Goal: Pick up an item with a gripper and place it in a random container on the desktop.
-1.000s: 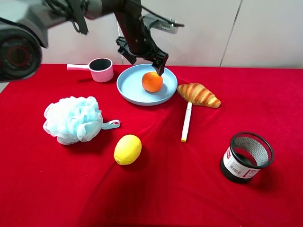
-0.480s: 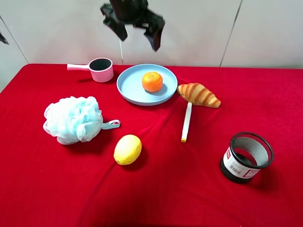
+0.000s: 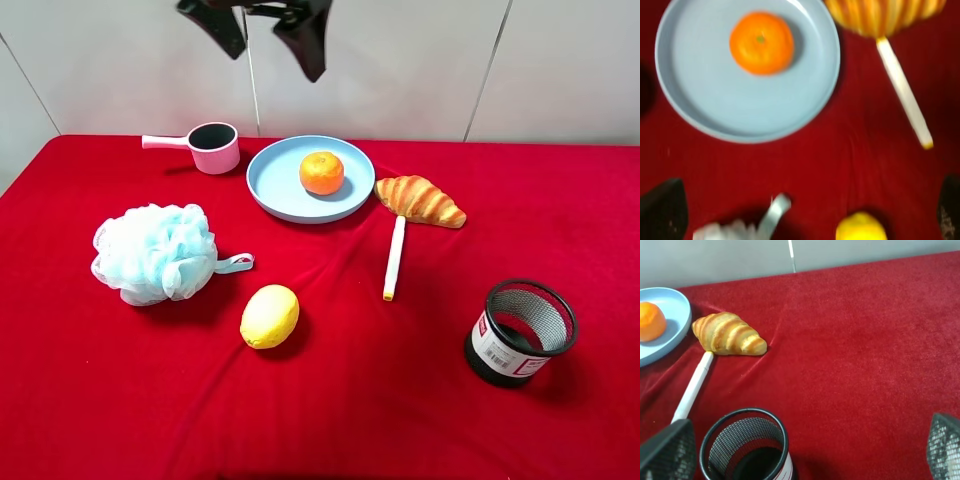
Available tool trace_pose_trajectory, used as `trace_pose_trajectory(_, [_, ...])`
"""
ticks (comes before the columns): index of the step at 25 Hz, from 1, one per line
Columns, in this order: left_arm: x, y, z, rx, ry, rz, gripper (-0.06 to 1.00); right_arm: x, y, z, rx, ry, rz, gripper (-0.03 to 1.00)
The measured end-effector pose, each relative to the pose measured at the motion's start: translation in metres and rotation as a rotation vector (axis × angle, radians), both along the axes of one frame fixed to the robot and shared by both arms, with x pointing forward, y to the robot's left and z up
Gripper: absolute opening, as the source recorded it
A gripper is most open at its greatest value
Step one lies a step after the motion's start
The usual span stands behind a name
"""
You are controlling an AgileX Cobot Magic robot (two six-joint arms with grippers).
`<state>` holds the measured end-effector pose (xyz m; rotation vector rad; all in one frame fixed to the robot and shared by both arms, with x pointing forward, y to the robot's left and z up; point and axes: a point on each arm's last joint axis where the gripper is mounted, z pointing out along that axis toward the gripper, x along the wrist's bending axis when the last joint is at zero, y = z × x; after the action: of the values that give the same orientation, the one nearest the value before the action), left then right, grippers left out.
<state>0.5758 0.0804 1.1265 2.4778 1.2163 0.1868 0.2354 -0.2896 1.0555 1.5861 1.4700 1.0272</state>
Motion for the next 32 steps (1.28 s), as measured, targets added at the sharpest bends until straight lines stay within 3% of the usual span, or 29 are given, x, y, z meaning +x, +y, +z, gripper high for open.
trace_pose_trajectory(16, [-0.117, 0.074, 0.019, 0.023, 0.019, -0.023, 0.99, 0.0, 0.0, 0.0, 0.0, -0.003, 0.0, 0.69])
trace_pose_trajectory(23, [-0.173, 0.109, 0.015, 0.006, -0.007, -0.022, 0.99, 0.0, 0.0, 0.0, 0.0, -0.003, 0.0, 0.69])
trace_pose_trajectory(32, [-0.249, 0.157, 0.009, -0.067, -0.126, -0.021, 0.99, 0.0, 0.0, 0.0, 0.0, -0.003, 0.0, 0.69])
